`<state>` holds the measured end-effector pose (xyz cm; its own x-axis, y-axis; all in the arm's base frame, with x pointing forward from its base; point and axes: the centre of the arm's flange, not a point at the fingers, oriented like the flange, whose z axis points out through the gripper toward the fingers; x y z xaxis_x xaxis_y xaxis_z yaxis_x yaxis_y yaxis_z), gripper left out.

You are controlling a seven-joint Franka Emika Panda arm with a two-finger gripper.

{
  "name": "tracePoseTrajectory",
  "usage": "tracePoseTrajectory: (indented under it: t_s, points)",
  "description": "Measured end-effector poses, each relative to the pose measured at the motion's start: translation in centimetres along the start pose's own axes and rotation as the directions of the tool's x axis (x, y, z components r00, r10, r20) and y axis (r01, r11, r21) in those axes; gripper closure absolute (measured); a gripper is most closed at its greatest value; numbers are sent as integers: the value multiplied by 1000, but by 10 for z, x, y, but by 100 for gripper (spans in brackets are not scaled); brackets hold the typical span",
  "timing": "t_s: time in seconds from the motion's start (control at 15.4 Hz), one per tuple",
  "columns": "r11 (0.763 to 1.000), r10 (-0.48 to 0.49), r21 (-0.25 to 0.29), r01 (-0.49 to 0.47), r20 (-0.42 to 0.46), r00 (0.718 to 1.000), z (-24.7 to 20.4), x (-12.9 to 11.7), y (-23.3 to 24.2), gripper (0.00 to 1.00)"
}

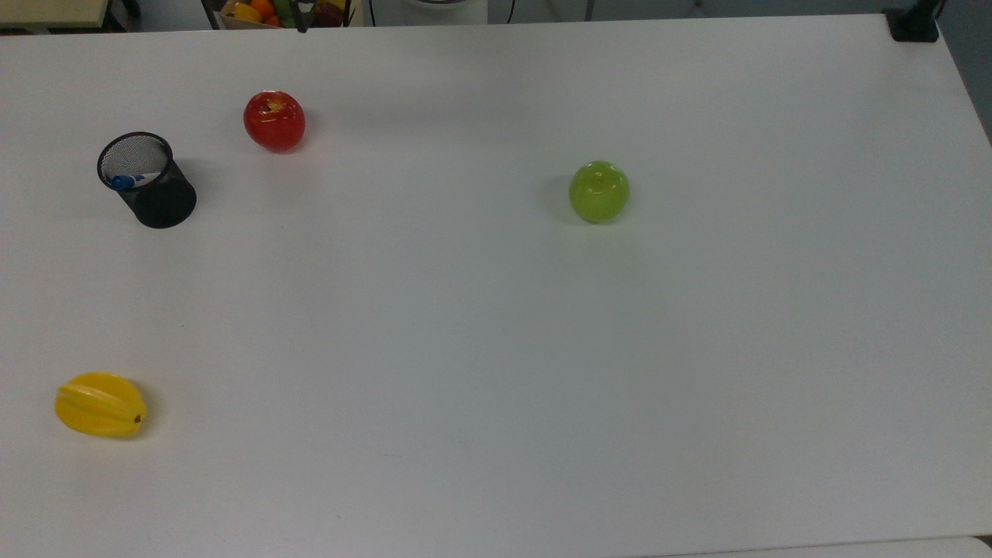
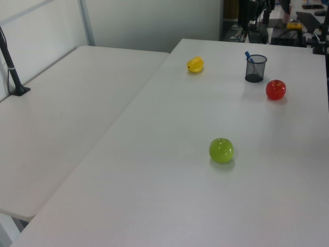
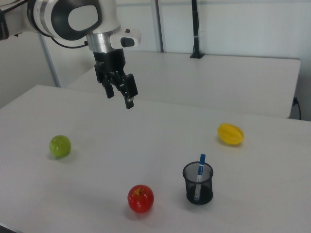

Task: Take marker pen
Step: 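Move the gripper over the black mesh pen cup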

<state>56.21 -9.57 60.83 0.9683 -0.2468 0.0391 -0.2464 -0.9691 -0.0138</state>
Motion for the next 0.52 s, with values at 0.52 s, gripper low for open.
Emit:
tracePoseTrajectory:
  t_s: [0.52]
  points:
    - [1000,4,0,-4,-3,1000,-1,0,2,0]
